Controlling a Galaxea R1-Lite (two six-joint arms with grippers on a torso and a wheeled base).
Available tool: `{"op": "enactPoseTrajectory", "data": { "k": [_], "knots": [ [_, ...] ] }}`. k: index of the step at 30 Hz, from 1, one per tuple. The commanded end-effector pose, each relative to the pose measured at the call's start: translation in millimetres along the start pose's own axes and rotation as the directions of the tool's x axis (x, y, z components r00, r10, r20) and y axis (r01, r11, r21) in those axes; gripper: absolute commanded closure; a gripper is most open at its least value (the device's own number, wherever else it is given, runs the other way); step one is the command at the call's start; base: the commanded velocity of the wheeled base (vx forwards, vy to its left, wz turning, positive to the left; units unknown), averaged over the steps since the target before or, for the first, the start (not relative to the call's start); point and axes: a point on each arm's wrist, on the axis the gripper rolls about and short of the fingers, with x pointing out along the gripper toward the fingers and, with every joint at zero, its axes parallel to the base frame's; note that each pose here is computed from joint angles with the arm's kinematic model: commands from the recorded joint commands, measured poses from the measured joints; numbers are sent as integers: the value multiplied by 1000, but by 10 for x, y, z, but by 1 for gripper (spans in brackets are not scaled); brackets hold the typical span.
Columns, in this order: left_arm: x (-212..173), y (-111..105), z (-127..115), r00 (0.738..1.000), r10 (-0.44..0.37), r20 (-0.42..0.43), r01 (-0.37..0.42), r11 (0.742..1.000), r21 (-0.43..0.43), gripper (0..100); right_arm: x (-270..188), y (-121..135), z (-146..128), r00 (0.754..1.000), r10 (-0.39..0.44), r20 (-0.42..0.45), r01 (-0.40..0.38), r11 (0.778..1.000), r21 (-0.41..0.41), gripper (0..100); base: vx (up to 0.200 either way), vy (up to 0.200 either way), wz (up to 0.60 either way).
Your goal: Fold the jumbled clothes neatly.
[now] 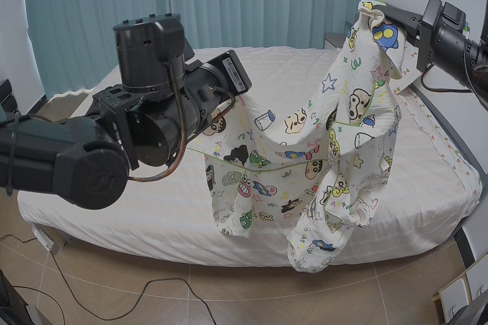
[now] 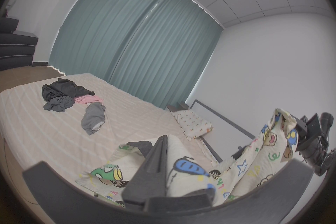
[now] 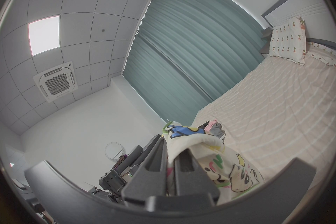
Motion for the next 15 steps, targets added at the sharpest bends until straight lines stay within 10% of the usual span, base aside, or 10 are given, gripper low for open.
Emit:
{"op": "enactPoseTrajectory", "data": {
  "k": [1,15],
  "knots": [
    [-117,-12,-45,999,1,-47,-1,1000,-6,100,-10,-93,-75,999,-29,-27,29,1000,10,100,0,0,0],
    [222,265,-560,958,146,-247,-152,988,-8,100,293,-823,-285,972,-205,-113,208,978,18,100,0,0,0]
  ]
}}
